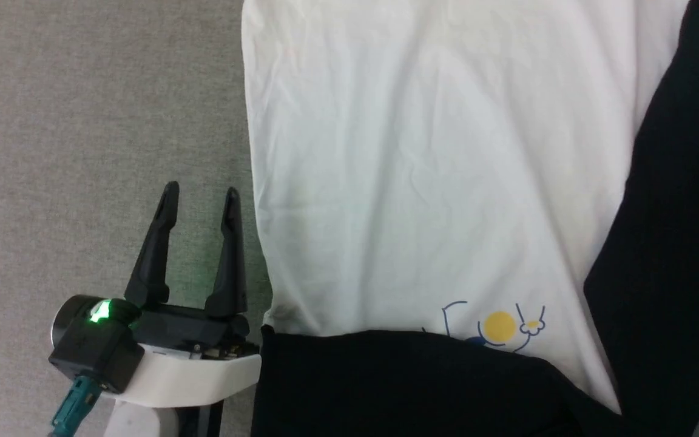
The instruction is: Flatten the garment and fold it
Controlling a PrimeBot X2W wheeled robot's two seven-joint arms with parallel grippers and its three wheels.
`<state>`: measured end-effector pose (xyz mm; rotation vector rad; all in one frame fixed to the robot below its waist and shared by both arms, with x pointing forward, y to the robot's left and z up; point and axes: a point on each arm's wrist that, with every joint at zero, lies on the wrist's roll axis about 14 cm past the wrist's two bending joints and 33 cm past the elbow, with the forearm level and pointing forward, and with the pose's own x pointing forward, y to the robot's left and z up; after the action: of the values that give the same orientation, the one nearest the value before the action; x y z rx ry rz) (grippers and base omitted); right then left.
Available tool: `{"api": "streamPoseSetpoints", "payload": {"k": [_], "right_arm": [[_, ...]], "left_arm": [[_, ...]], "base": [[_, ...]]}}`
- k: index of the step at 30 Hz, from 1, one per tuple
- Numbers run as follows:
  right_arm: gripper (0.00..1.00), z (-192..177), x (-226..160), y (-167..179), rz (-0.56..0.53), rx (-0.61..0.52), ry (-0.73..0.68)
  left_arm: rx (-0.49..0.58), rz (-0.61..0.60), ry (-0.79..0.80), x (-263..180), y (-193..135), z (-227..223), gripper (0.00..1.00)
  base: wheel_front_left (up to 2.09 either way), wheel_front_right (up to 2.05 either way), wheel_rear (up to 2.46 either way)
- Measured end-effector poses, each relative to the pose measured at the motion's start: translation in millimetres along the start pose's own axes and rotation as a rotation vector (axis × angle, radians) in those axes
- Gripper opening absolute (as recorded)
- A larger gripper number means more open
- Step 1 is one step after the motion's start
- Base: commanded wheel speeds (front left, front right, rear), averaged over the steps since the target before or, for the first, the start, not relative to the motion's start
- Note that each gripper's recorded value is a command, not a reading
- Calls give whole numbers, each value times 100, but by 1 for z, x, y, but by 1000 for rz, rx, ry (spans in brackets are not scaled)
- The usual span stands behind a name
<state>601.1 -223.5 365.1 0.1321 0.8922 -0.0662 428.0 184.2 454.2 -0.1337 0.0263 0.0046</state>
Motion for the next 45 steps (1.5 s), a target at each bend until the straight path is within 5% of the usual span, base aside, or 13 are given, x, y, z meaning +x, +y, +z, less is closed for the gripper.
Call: {"api": "streamPoseSetpoints", "payload": {"k": [3,12,20,27,35,45], "right_arm": [[0,2,2,4,2,17,-11],[0,21,-19,18,24,0,-118],[0,60,-86,13,83,52,-349],[0,68,-170,-54,-2,143,-524],[0,34,-256,-155,-195,271,-654],[0,-15,-309,-220,-357,364,-753]], "left_arm": [[9,9,10,-2,4,-2,100],[17,6,-18,-5,5,9,100],[16,5,-67,-27,3,34,100],[36,26,-88,-63,13,58,100],[59,40,-133,-95,20,85,100],[48,15,-176,-112,12,105,100]], "base": [[0,0,0],[0,0,0],[0,0,0],[0,0,0],[0,0,0],[0,0,0]]}}
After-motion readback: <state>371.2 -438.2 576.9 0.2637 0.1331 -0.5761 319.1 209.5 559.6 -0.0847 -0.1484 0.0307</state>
